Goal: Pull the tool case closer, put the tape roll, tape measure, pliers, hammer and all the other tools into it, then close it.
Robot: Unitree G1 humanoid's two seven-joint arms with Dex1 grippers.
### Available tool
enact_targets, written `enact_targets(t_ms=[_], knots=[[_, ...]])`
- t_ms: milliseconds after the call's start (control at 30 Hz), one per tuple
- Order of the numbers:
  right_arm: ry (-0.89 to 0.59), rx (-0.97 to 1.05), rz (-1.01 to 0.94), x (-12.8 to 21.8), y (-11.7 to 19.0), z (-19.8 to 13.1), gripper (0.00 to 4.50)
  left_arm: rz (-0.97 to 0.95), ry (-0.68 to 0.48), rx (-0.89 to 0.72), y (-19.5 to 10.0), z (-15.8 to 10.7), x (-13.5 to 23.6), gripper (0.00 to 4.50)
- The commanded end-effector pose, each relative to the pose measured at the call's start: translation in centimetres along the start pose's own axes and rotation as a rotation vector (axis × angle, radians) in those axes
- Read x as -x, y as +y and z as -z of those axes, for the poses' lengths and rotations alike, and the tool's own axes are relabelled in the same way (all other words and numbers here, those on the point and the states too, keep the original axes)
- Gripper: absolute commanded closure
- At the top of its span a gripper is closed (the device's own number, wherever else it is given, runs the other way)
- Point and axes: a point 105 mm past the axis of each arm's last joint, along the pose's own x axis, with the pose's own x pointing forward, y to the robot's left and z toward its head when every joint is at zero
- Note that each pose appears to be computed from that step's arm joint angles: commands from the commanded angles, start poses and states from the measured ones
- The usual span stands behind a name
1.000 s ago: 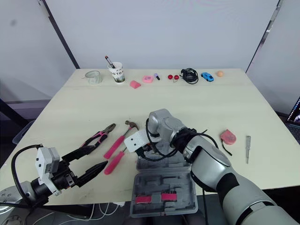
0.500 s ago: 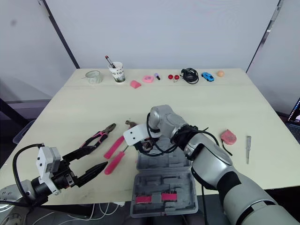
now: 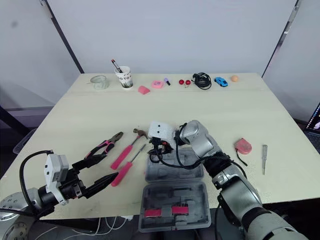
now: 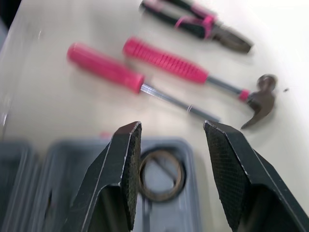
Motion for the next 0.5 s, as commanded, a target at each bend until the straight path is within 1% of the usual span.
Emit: enact_targets(t_ms=[33,133,367,500], knots=[[-0.100,-0.045,0.031,-0.6,0.3,-0.6,2.36,0.019,-0.002,-0.013,0.1,-0.4,0.0,0.00],[-0.139,-0.124,0.034,-1.1,0.7,0.2,2.36,0.023,-0.002,-0.016,0.1,-0.5,0.0,0.00],[-0.057,-0.151,0.064,-1.4,0.6,3.5,2.36,0.031,0.001,-0.023,0.0,-0.7,0.0,0.00],[-0.041,-0.163,0.091,-1.2,0.1,4.4,2.36,0.030,0.001,-0.025,0.1,-0.8,0.0,0.00]])
